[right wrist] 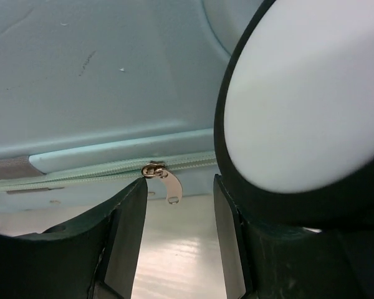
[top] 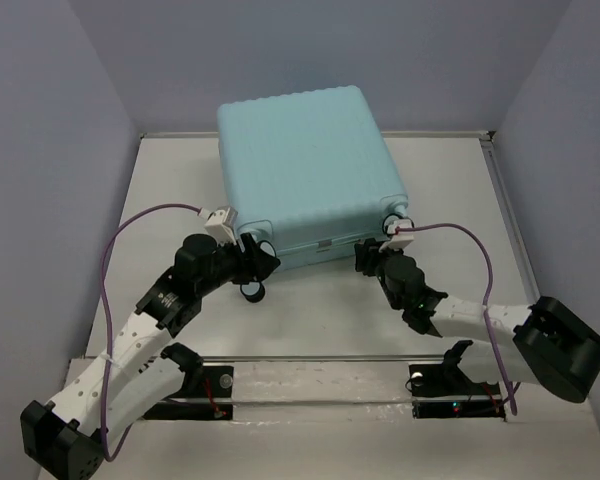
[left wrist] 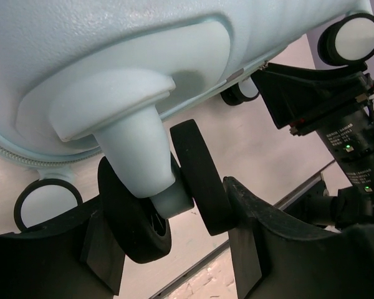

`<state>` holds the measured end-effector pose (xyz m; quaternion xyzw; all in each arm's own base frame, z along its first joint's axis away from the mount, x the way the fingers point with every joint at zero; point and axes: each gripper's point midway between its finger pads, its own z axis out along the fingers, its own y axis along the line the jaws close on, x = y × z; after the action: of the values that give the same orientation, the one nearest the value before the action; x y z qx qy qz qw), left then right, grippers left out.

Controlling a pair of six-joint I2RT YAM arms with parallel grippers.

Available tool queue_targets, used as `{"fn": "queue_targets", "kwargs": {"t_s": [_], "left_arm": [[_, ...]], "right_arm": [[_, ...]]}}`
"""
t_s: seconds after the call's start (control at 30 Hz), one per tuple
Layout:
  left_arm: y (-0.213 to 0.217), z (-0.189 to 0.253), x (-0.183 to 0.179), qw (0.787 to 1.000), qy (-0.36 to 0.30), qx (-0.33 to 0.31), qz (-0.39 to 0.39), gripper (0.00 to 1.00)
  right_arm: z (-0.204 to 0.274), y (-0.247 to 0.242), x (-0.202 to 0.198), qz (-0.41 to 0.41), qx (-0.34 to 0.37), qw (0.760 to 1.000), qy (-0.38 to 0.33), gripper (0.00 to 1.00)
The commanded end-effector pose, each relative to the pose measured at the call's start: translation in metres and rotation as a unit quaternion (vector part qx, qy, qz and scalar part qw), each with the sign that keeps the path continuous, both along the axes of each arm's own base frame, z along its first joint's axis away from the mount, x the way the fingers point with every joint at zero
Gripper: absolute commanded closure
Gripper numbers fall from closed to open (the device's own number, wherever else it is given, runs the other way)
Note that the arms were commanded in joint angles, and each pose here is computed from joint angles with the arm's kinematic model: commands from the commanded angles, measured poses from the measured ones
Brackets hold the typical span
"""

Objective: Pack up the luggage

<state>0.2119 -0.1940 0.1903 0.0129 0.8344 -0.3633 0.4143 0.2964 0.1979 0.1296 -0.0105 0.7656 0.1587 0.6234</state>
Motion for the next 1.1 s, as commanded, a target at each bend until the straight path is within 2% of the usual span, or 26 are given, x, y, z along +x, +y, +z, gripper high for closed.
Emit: {"fn": "queue_targets", "kwargs": {"t_s": [0.0,0.27,0.33,0.37,0.43,0.53,0.57,0.63,0.67,0.7,0.77,0.87,1.07], "left_arm": [[-0.034,0.033,-0.053,0.98,-0.067,-0.044,-0.184,0.94],[-0.041,0.041,-0.06,0.973,-0.07,-0.072,-0.206,0.94],[-0.041,0.043,-0.06,0.973,-0.073,-0.071,-0.208,0.94],[-0.041,0.046,-0.06,0.972,-0.077,-0.072,-0.208,0.94],[-0.041,0.047,-0.06,0.972,-0.081,-0.071,-0.209,0.94],[-0.041,0.045,-0.059,0.973,-0.082,-0.067,-0.207,0.94],[-0.04,0.043,-0.058,0.974,-0.08,-0.063,-0.204,0.94],[-0.039,0.042,-0.057,0.974,-0.079,-0.06,-0.203,0.94],[-0.039,0.043,-0.057,0.974,-0.08,-0.059,-0.202,0.94],[-0.038,0.043,-0.056,0.975,-0.081,-0.059,-0.199,0.94],[-0.037,0.048,-0.055,0.976,-0.087,-0.061,-0.192,0.94],[-0.036,0.054,-0.055,0.975,-0.095,-0.065,-0.19,0.94],[-0.037,0.054,-0.058,0.974,-0.094,-0.065,-0.197,0.94]], "right_arm": [[0.051,0.026,0.023,0.029,0.027,0.995,-0.093,0.48],[0.045,0.036,0.031,0.021,0.095,0.987,-0.124,0.49],[0.041,0.034,0.028,0.026,0.104,0.984,-0.139,0.55],[0.04,0.03,0.025,0.023,0.105,0.984,-0.144,0.61],[0.043,0.029,0.024,0.025,0.1,0.983,-0.152,0.62],[0.047,0.026,0.021,0.027,0.091,0.983,-0.158,0.75],[0.052,0.024,0.019,0.029,0.09,0.982,-0.162,0.76],[0.054,0.022,0.016,0.03,0.084,0.983,-0.158,0.71],[0.052,0.02,0.016,0.029,0.079,0.985,-0.15,0.66],[0.053,0.017,0.012,0.028,0.078,0.987,-0.141,0.52],[0.055,0.004,0.004,0.016,0.097,0.985,-0.143,0.44],[0.048,-0.012,0.0,-0.011,0.092,0.986,-0.142,0.46],[0.05,0.002,0.016,-0.008,0.056,0.988,-0.143,0.53]]}}
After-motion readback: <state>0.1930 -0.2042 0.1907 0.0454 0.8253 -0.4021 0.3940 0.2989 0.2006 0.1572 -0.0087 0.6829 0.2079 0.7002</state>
